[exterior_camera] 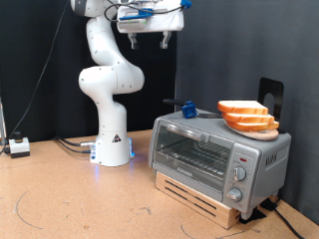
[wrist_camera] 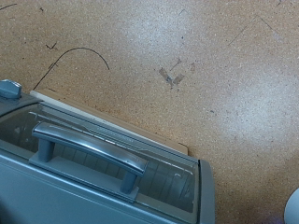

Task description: Make a piece of toast with the oven

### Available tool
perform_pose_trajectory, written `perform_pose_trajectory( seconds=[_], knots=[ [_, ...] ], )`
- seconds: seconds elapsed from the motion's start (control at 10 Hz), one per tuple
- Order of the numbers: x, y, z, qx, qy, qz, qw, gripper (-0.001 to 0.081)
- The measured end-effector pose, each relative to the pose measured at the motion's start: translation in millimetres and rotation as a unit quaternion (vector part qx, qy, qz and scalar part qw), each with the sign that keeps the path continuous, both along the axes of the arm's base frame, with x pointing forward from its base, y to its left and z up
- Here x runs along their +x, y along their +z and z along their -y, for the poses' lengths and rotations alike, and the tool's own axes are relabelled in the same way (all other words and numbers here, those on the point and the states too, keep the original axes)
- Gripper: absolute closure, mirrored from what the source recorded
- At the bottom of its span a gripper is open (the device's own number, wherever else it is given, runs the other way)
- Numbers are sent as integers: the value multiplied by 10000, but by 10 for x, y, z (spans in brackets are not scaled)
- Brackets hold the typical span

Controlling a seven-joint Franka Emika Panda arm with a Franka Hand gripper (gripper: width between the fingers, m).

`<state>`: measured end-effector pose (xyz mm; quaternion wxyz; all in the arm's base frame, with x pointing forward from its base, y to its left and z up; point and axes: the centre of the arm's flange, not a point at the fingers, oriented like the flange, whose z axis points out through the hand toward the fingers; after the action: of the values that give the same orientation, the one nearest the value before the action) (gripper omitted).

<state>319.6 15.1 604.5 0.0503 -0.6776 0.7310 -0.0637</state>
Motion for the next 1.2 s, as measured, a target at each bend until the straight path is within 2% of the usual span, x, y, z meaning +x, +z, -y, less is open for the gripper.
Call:
perform_pose_trajectory(
  seconds=[0.1, 0.2, 0.3, 0.4, 0.5, 0.7, 0.8, 0.9, 1.0, 1.1, 1.2],
  knots=[
    [-2, -5, 6, 55, -215, -14, 9998, -5],
    [10, 25, -39, 329, 112, 127, 9993, -5],
    [-3, 79, -67, 587, 628, 335, 9957, -5],
    [-30, 131, -100, 714, 1200, 553, 9887, -5],
    [-35, 161, -137, 725, 1774, 778, 9784, -5],
    [43, 114, -201, 580, 2772, 1182, 9517, -5],
    [38, 107, -193, 626, 2574, 1130, 9576, -5],
    [10, 79, -198, 652, 2620, 939, 9583, -5],
    [-8, 73, -214, 750, 3065, 886, 9448, -5],
    [-10, 60, -220, 835, 3634, 871, 9238, -5],
    [6, 31, -230, 868, 4205, 813, 8995, -5]
  ],
)
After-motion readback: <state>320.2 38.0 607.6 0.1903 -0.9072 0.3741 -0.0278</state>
